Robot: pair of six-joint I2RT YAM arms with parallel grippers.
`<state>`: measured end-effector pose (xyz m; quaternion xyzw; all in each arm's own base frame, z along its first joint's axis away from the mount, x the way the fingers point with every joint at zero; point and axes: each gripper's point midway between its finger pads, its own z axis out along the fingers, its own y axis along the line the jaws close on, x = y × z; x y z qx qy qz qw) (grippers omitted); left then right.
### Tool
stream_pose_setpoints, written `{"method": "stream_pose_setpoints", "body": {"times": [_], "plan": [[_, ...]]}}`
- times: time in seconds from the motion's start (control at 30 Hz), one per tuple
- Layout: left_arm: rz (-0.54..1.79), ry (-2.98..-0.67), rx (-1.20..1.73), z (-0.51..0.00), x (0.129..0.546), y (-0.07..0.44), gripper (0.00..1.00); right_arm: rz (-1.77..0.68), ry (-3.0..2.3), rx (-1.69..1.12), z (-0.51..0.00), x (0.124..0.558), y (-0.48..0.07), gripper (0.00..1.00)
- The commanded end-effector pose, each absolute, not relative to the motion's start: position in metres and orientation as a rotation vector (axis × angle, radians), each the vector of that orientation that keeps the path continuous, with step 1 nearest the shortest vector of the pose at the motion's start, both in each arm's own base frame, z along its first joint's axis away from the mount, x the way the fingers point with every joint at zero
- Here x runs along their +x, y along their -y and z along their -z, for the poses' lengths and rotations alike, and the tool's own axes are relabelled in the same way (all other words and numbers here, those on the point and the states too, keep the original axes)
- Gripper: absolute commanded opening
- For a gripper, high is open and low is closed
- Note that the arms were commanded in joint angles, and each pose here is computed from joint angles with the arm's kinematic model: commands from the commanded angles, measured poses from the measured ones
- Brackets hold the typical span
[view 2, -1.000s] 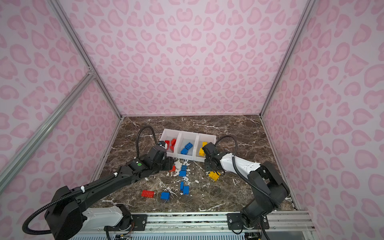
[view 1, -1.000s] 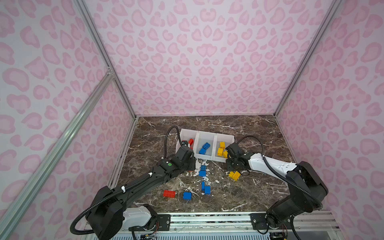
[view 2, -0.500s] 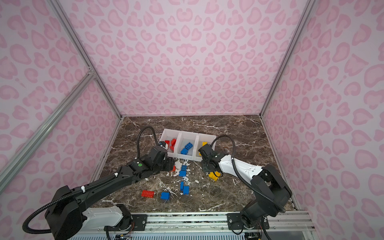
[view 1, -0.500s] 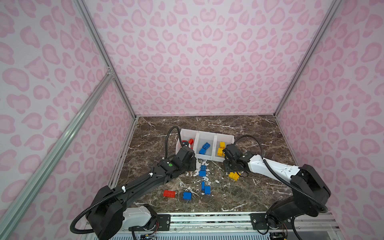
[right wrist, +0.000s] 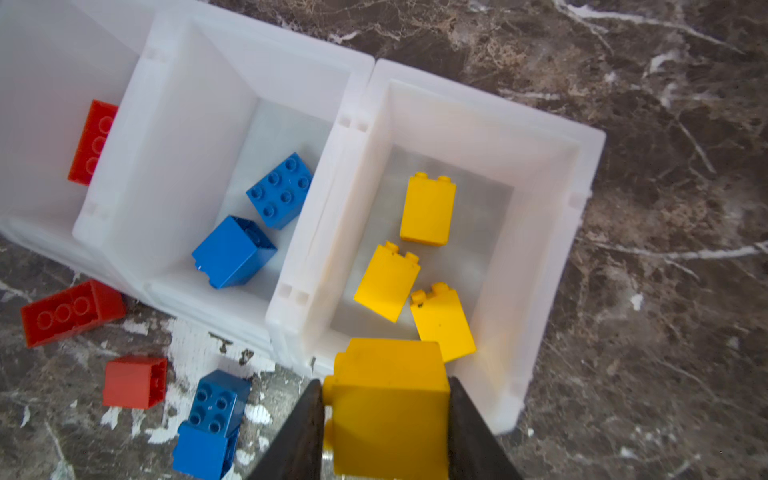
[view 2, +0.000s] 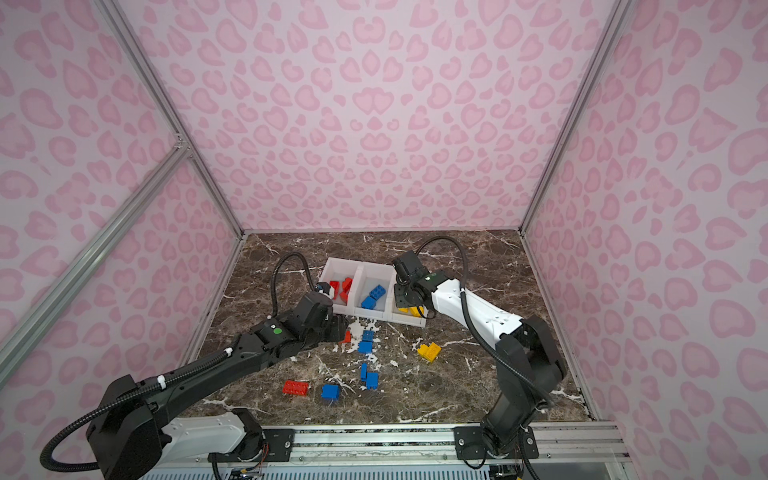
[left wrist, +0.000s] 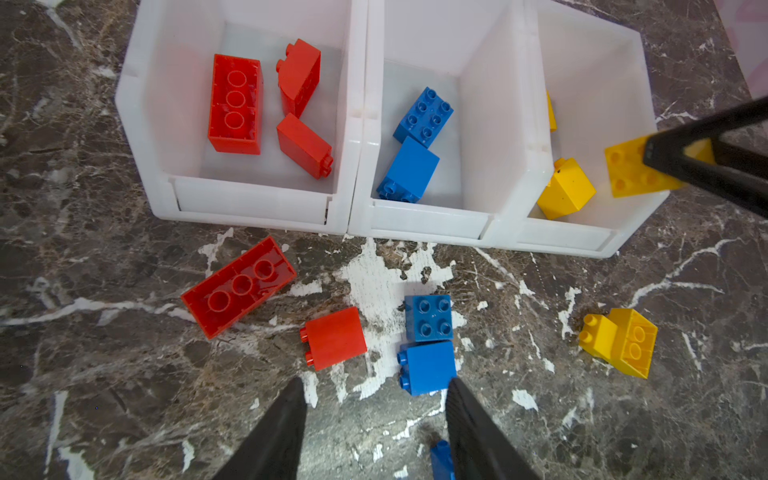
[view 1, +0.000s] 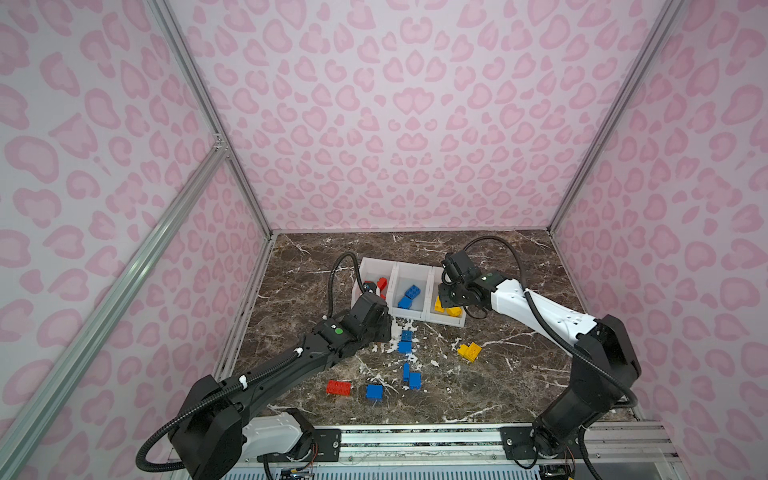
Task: Sort the legos into containers by color
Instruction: 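Carry the yellow brick into the yellow compartment and release it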
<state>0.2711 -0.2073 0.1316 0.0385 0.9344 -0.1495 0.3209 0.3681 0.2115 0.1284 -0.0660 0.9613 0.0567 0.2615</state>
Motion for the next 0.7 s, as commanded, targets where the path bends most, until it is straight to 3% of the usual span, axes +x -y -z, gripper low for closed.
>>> {"method": "stream_pose_setpoints", "body": {"times": [0.0, 0.2, 0.27, 0.4, 0.67], "plan": [[0.363, -2.46, 0.081, -0.129, 0.267, 0.199, 0.57, -0.107, -2.637, -0.207, -0.116, 0.384, -0.207, 0.39], [0.356, -2.461, 0.06, -0.126, 0.26, 0.191, 0.57, -0.052, -2.675, -0.167, -0.103, 0.4, -0.195, 0.41], [0.353, -2.464, 0.053, -0.124, 0.259, 0.189, 0.57, -0.05, -2.673, -0.156, -0.103, 0.399, -0.192, 0.54], [0.355, -2.472, 0.062, -0.122, 0.258, 0.189, 0.57, -0.051, -2.662, -0.142, -0.108, 0.398, -0.19, 0.66], [0.363, -2.483, 0.112, -0.121, 0.255, 0.198, 0.57, -0.062, -2.644, -0.118, -0.117, 0.391, -0.184, 0.67]]}}
